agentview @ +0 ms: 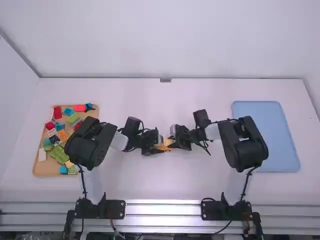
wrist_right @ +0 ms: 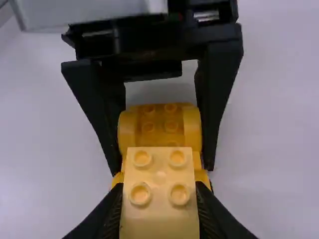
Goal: Assemble lego blocks to make yellow taxi
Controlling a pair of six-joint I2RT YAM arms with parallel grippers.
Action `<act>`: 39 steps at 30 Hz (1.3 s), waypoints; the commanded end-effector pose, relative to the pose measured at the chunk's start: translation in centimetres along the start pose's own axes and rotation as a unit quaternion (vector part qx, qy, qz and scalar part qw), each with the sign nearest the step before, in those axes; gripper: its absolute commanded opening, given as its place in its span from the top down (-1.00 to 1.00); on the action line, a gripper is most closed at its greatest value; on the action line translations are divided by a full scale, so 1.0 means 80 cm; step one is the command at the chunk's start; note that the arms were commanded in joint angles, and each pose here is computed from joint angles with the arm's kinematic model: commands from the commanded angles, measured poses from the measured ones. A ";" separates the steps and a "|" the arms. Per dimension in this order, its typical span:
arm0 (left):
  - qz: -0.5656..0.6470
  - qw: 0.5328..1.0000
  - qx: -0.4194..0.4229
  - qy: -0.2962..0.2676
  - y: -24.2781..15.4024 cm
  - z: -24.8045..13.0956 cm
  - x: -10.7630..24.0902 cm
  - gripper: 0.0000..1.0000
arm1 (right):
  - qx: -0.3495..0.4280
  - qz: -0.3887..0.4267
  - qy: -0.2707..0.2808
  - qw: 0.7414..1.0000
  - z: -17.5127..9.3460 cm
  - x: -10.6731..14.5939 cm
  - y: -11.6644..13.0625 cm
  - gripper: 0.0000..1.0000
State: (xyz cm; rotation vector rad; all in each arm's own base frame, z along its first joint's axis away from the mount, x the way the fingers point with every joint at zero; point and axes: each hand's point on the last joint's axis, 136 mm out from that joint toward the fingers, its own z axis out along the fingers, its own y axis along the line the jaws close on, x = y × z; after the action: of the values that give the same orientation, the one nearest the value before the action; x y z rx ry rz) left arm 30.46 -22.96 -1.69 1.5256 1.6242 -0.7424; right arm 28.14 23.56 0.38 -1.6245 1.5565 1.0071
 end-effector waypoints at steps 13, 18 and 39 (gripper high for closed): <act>-0.002 1.000 0.013 -0.002 -0.011 0.002 0.004 0.22 | 0.010 0.027 0.029 0.999 0.004 0.013 0.000 0.67; -0.003 1.000 0.013 -0.001 -0.011 0.002 0.005 0.21 | 0.015 0.033 0.047 0.998 0.006 0.020 -0.001 0.63; -0.003 1.000 0.014 -0.001 -0.012 0.002 0.005 0.21 | 0.021 0.026 0.061 0.998 0.001 0.028 -0.003 0.53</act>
State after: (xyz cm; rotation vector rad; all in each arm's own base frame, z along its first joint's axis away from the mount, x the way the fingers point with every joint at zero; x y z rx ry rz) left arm 30.47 -22.94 -1.72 1.5249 1.6268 -0.7412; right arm 28.13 23.38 -0.09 -1.6155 1.6308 0.9969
